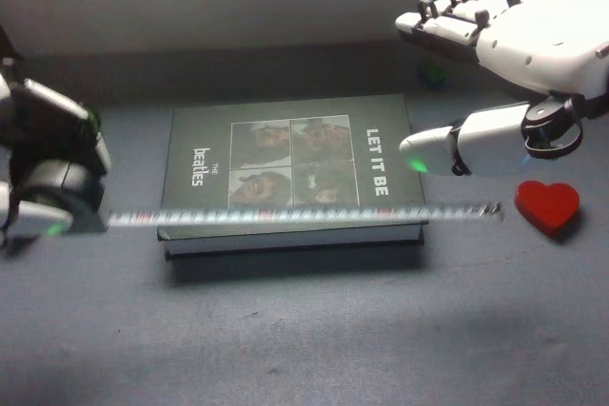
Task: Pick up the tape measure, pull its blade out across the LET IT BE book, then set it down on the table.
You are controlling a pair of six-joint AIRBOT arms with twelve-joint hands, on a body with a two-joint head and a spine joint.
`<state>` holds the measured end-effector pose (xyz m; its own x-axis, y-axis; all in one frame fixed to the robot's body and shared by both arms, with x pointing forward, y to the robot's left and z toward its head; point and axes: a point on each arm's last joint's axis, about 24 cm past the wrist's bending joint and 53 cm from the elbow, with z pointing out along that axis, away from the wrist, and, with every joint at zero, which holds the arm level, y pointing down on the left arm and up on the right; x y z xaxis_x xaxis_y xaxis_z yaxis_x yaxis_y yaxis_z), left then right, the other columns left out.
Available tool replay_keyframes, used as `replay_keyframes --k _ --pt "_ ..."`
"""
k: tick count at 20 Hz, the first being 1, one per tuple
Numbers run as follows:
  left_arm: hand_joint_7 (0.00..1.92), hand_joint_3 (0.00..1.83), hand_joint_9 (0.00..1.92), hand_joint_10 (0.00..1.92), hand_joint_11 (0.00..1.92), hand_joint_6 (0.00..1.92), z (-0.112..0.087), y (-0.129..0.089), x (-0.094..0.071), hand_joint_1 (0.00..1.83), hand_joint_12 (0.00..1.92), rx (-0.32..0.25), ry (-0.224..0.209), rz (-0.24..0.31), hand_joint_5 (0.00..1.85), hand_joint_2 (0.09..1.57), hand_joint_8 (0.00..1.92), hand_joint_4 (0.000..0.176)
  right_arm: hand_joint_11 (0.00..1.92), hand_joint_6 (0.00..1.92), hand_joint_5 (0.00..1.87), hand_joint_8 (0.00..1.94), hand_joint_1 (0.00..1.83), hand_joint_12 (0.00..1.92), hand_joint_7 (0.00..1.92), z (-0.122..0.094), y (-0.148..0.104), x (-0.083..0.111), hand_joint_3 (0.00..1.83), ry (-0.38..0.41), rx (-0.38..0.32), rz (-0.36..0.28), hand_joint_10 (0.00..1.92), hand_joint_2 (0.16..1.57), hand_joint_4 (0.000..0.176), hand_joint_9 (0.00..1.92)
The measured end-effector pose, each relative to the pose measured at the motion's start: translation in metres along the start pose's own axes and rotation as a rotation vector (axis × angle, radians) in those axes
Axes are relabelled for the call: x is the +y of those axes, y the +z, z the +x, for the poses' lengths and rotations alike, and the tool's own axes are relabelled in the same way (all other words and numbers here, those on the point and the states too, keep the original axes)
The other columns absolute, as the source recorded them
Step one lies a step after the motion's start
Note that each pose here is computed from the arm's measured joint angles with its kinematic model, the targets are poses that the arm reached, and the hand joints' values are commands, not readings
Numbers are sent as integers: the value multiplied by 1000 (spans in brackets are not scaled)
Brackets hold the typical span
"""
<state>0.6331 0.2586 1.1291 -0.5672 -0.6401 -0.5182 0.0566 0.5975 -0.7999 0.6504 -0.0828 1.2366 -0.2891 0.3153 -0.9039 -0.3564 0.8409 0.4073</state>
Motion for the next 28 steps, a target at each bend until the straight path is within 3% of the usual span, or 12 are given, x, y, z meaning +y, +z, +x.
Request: replay_keyframes --k 4,7,13,15,19,22,23,24,25,26,27,28 --pt "1092 0 880 1294 813 916 23 -7 7 1379 1198 34 -28 -6 889 1110 850 0 0 1 6 3 77 500 49 1 0 1 2 -1 4 -5 2 1052 63 19" --pt "1091 0 880 1295 821 918 24 -8 12 1379 1204 26 -48 -11 887 1111 853 0 0 1 6 3 78 501 49 7 -2 6 2 -8 29 -35 2 1053 63 19" --pt "1087 0 882 1296 823 920 76 -2 43 1379 1206 105 -113 -46 887 1111 856 0 0 1 7 2 79 502 50 31 -5 24 1 -54 113 -126 2 1053 63 20" --pt "1086 0 882 1296 825 921 77 2 46 1379 1207 104 -107 -43 887 1111 856 0 0 1 8 2 79 502 50 34 -6 28 1 -57 124 -144 1 1053 63 20" --pt "1085 0 885 1288 807 939 61 9 49 1378 1200 61 -92 -33 893 1110 844 0 0 1 9 2 79 502 51 37 -7 31 1 -42 136 -160 1 1053 63 19" --pt "1025 1 852 1319 777 1042 60 17 47 1369 1187 54 -80 -10 844 1131 922 0 0 2 11 4 78 504 57 38 -7 33 1 -39 140 -166 2 1053 63 21" --pt "999 0 829 910 749 1096 60 18 49 1240 1117 52 -83 -13 862 1140 1002 0 0 2 11 4 78 504 57 38 -7 33 1 -39 141 -167 2 1053 63 22" --pt "962 0 845 666 717 1175 60 19 50 1202 1062 52 -81 -15 817 1163 1071 0 0 2 11 3 79 505 57 38 -7 33 1 -36 140 -165 2 1054 63 21" --pt "875 2 841 447 653 1242 60 19 51 1054 1000 48 -85 -17 802 1198 554 0 0 2 11 3 81 505 57 36 -7 35 2 -29 138 -170 1 1055 63 21" --pt "872 1 806 322 577 594 60 18 52 793 973 48 -81 -20 722 1210 300 0 0 2 12 3 85 501 59 34 -7 36 2 -27 133 -175 2 1055 63 23" --pt "893 0 798 218 534 258 60 18 52 605 952 49 -79 -21 764 1228 140 0 0 1 12 2 85 489 59 33 -7 37 1 -26 133 -176 2 1055 63 24" --pt "880 0 784 133 490 103 61 17 54 423 919 51 -74 -24 781 1246 53 0 0 1 12 2 85 486 60 33 -7 37 1 -27 132 -176 1 1055 63 24"
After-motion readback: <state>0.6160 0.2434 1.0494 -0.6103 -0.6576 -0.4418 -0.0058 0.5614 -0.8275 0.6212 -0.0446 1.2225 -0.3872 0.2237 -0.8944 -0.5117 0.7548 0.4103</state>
